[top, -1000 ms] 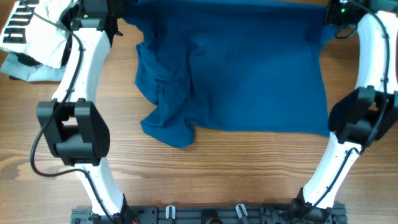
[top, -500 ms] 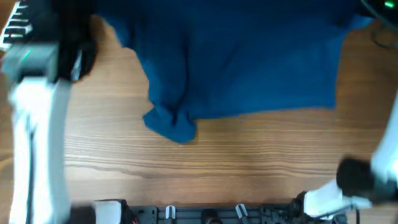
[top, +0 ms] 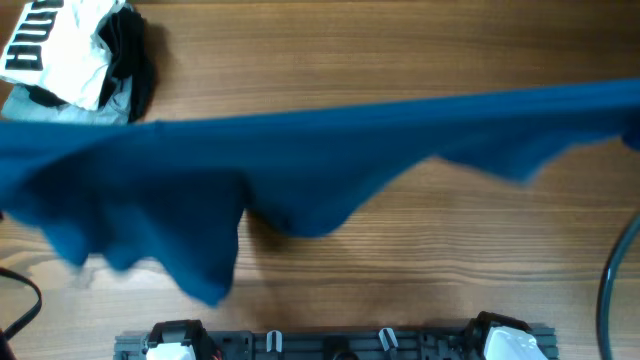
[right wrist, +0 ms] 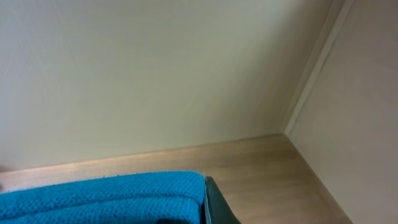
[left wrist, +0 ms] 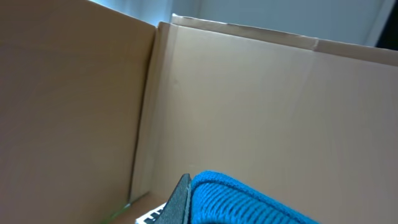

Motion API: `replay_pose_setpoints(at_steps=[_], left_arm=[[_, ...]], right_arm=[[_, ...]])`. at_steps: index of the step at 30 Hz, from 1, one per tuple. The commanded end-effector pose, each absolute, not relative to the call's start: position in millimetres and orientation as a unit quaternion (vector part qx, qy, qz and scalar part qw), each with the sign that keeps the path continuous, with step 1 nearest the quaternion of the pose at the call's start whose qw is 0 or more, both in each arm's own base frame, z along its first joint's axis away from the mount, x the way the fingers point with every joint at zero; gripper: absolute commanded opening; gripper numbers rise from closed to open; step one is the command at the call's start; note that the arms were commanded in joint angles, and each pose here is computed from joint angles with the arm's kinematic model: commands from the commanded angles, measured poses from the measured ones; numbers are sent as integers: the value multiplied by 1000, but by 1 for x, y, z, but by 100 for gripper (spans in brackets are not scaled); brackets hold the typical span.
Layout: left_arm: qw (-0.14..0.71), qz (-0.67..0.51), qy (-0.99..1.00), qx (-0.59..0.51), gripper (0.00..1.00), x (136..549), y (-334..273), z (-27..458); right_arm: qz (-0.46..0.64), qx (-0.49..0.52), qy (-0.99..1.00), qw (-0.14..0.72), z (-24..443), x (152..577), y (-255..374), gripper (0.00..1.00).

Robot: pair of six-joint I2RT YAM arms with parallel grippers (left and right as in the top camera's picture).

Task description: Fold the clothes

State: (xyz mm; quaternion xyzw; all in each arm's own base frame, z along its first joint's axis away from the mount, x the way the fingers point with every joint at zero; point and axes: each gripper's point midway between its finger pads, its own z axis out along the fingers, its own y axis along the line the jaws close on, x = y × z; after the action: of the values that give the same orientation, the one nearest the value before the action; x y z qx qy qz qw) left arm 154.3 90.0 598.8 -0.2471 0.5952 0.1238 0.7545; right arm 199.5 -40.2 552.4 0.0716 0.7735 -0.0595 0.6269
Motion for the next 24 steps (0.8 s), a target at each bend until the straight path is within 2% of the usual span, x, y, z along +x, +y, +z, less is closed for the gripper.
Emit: replay_pose_setpoints(at_steps=[1, 3, 7, 13, 15, 17, 18, 24], left_arm=[[730, 183, 598, -278, 4, 161, 109, 593], [711, 192, 618, -277, 4, 185, 112, 583], [642, 216, 688, -261, 4, 263, 117, 540], [518, 212, 803, -205, 4, 394, 113, 429], [471, 174, 848, -170, 4, 443, 99, 372], [447, 144, 870, -149, 4, 475, 89, 333], [434, 103, 886, -126, 4, 515, 75, 290], [462, -6, 881, -104, 4, 607, 36, 202]], right_arm=[[-91, 119, 795, 587, 533, 209, -64, 4], [-87, 122, 819, 554, 515, 224, -68, 4], [-77, 126, 872, 466, 466, 275, -82, 4], [-49, 111, 939, 322, 363, 374, -104, 4], [-35, 100, 953, 283, 319, 411, -110, 4], [-31, 99, 958, 266, 286, 442, -118, 4], [-31, 100, 957, 269, 251, 480, -129, 4], [2, 96, 932, 350, 189, 580, -141, 4]])
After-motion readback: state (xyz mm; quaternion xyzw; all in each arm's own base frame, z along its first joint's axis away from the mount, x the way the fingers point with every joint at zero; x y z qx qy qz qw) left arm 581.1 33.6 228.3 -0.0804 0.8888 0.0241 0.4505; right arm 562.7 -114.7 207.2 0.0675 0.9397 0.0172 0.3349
